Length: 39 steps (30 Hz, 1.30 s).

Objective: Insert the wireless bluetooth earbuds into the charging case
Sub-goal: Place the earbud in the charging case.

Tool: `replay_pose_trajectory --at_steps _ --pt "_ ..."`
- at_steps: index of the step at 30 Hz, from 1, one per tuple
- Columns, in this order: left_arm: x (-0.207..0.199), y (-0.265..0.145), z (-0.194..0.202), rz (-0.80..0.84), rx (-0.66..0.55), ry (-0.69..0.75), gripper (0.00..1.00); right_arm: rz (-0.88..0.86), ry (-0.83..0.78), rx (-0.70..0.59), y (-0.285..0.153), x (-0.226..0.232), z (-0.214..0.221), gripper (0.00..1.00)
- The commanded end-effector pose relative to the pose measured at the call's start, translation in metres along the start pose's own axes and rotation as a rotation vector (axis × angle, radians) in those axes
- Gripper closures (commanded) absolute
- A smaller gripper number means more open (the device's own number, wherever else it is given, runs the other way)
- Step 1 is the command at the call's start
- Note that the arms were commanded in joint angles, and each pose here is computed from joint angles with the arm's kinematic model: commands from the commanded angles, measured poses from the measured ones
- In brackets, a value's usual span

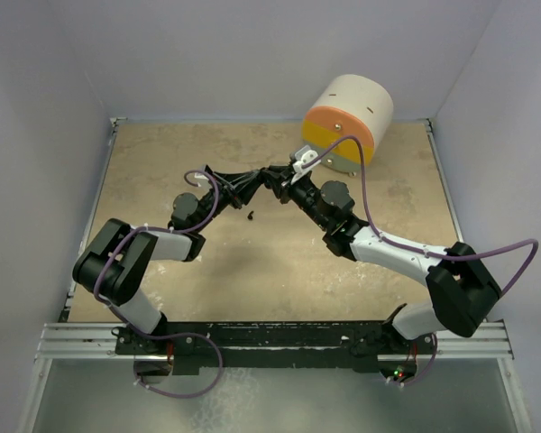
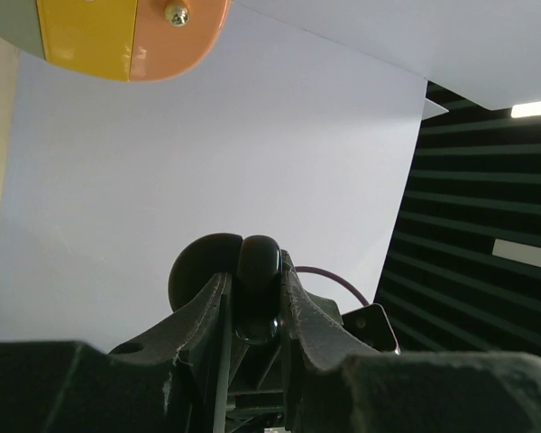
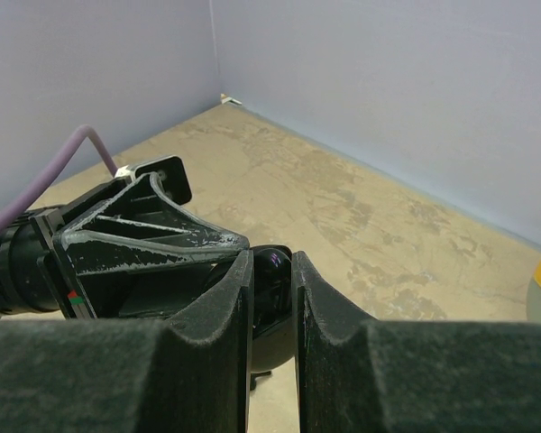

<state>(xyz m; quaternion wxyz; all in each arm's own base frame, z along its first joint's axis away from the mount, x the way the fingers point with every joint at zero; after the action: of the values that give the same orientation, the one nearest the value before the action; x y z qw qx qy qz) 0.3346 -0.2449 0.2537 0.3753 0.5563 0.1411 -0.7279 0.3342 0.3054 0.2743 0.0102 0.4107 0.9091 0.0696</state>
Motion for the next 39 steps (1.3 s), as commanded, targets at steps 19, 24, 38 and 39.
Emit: replay_pose_trajectory --at_steps 19,24,38,39 --pt "-0.038 0.001 0.010 0.130 0.050 -0.108 1.00 -0.054 -0.038 0.012 -0.012 0.005 -0.003 0.94" --pt "-0.039 0.002 0.010 0.131 0.050 -0.107 1.00 -0.065 -0.034 0.019 -0.013 0.008 -0.003 0.90" --pt "-0.042 0.004 0.012 0.131 0.059 -0.097 1.00 -0.085 -0.027 0.041 -0.008 0.011 0.004 0.76" --pt "-0.042 0.004 0.013 0.131 0.060 -0.097 1.00 -0.086 -0.026 0.041 -0.007 0.011 0.004 0.75"
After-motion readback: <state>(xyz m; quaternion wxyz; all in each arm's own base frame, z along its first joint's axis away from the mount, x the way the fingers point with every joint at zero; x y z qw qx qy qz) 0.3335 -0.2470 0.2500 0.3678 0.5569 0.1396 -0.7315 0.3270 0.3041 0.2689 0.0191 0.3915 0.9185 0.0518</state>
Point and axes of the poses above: each gripper's point midway between its finger pads, its own y axis out along the fingers, its own x axis along the line the jaws close on, z = x × y, the point moved 2 cm from there along -y, back along the fingers, and after that the axes turned 2 degrees about y, right-handed, at the moved point
